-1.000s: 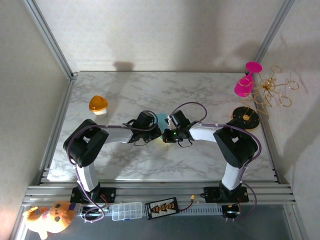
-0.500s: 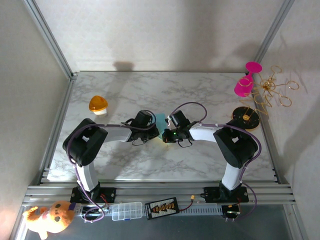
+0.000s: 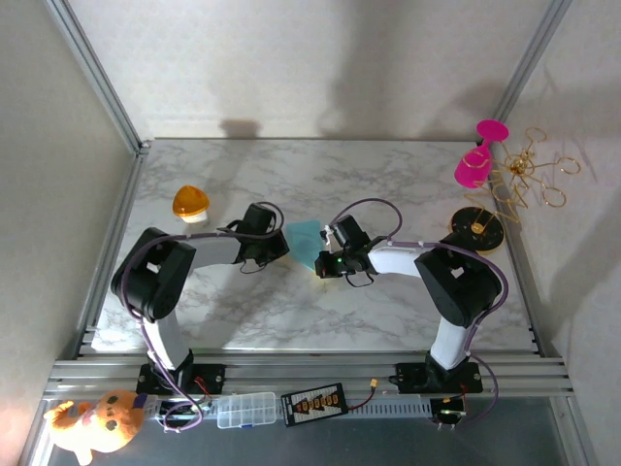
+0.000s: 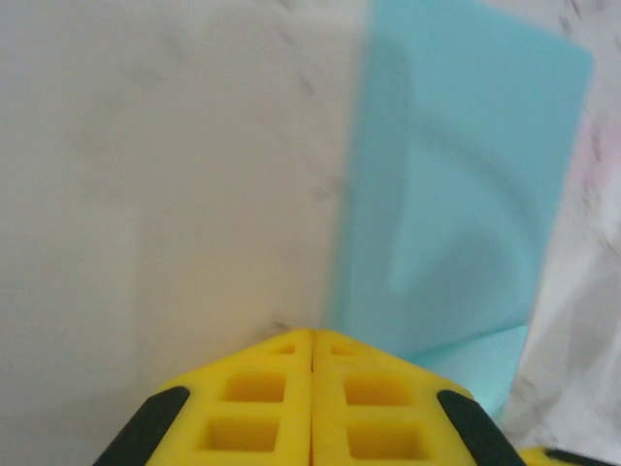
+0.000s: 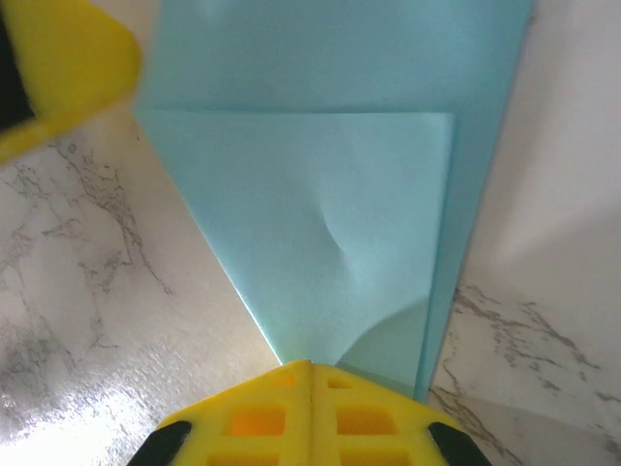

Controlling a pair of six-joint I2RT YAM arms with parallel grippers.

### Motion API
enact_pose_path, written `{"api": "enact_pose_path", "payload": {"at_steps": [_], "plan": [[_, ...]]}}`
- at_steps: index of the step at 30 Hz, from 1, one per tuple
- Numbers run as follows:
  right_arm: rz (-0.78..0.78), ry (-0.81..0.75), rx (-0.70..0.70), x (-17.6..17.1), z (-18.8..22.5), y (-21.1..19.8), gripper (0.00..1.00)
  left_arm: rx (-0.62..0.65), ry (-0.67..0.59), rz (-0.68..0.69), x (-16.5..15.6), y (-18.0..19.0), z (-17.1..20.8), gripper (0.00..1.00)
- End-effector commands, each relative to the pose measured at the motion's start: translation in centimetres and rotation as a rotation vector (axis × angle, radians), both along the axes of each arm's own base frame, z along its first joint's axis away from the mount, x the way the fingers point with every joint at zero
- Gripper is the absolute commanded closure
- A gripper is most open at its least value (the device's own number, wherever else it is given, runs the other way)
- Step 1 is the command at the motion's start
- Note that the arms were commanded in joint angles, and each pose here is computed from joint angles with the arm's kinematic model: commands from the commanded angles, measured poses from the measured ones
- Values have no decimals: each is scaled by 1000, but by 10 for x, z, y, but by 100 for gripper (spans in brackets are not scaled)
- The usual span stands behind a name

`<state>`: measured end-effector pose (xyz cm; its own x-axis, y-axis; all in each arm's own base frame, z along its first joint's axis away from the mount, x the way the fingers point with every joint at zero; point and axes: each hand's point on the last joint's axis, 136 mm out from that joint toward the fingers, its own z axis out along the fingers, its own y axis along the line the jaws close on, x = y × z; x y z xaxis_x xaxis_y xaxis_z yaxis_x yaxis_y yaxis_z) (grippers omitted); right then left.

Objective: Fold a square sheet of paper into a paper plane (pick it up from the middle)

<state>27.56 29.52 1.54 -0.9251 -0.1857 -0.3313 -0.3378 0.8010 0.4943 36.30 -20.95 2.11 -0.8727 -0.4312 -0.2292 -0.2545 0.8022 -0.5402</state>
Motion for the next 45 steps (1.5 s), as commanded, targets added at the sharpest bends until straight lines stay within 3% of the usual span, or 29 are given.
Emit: {"api": "enact_pose_path", "payload": {"at_steps": [1, 7, 14, 22, 31, 45], "plan": [[-23, 152, -196, -37, -45, -44, 96, 43, -75, 38, 15, 14, 35, 93], [-25, 152, -180, -35, -43, -40, 96, -82, -96, -14, 5, -25, 51, 92], [-22, 153, -167, -35, -42, -38, 96, -116, -28, -101, -12, -69, 24, 93], [5, 78, -75, -22, -14, -21, 95, -16, 79, -49, -18, -54, -14, 97], [64, -47, 135, 7, 44, 23, 95, 18, 107, -33, -25, -47, -24, 99], [30, 30, 85, 11, 10, 23, 100, 17, 126, -24, -32, -43, -33, 100]]}}
